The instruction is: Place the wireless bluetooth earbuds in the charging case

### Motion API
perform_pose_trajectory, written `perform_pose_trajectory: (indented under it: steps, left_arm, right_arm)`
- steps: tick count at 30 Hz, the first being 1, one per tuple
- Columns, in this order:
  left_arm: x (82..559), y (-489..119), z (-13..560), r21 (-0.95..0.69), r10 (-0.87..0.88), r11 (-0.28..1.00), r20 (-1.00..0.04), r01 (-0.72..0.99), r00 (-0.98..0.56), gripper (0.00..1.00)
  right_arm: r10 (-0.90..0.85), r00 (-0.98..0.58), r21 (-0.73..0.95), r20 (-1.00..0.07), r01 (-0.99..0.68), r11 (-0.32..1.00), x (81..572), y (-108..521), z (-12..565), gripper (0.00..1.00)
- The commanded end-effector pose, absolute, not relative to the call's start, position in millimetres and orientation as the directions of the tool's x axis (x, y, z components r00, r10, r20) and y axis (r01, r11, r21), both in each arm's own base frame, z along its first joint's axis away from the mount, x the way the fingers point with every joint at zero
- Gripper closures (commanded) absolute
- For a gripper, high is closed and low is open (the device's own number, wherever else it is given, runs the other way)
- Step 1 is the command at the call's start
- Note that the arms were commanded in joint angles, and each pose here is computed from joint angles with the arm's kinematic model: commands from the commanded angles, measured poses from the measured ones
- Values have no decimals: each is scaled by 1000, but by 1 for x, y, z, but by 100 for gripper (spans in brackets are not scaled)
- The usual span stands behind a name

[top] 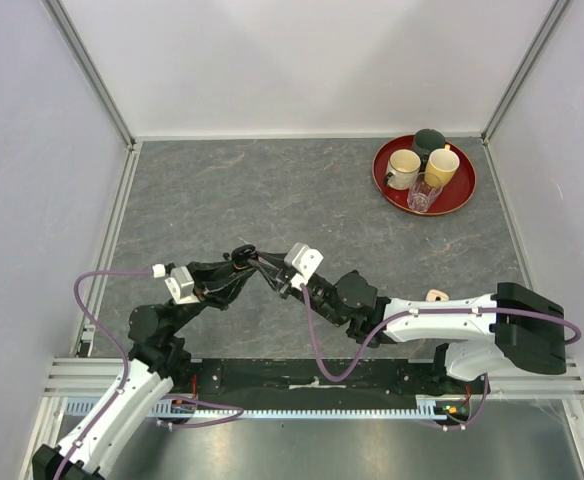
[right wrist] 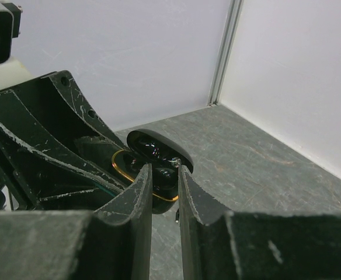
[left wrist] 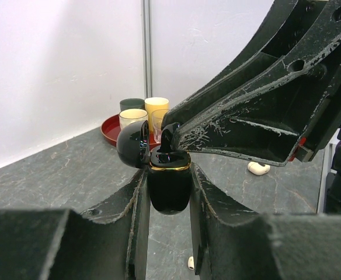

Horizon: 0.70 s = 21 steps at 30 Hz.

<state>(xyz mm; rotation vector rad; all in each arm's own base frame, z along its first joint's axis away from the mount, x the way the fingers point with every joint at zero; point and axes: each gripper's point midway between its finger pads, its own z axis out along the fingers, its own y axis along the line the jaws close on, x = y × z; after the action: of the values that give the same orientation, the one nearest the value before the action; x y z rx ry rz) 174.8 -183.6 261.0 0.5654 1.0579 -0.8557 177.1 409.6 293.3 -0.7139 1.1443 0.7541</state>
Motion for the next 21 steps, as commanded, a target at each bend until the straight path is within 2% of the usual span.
perform_pose_trajectory:
  steps: [1,8,21]
  left_arm:
    - [176,-172,287,20,-381,610,-869,792,315,98]
    - [172,-174,286,46,-378,597,-864,801,332,98]
    - [165,-180,287,84,-376,563,-860,822,346,98]
  right_arm:
    - [185,227,-102,-956,-850,517,166,418,293,99]
    - [227,198,-48,-954,-843,536,170,417,300,98]
    - [168,122,-25,-978,-871,490,165,435,297,84]
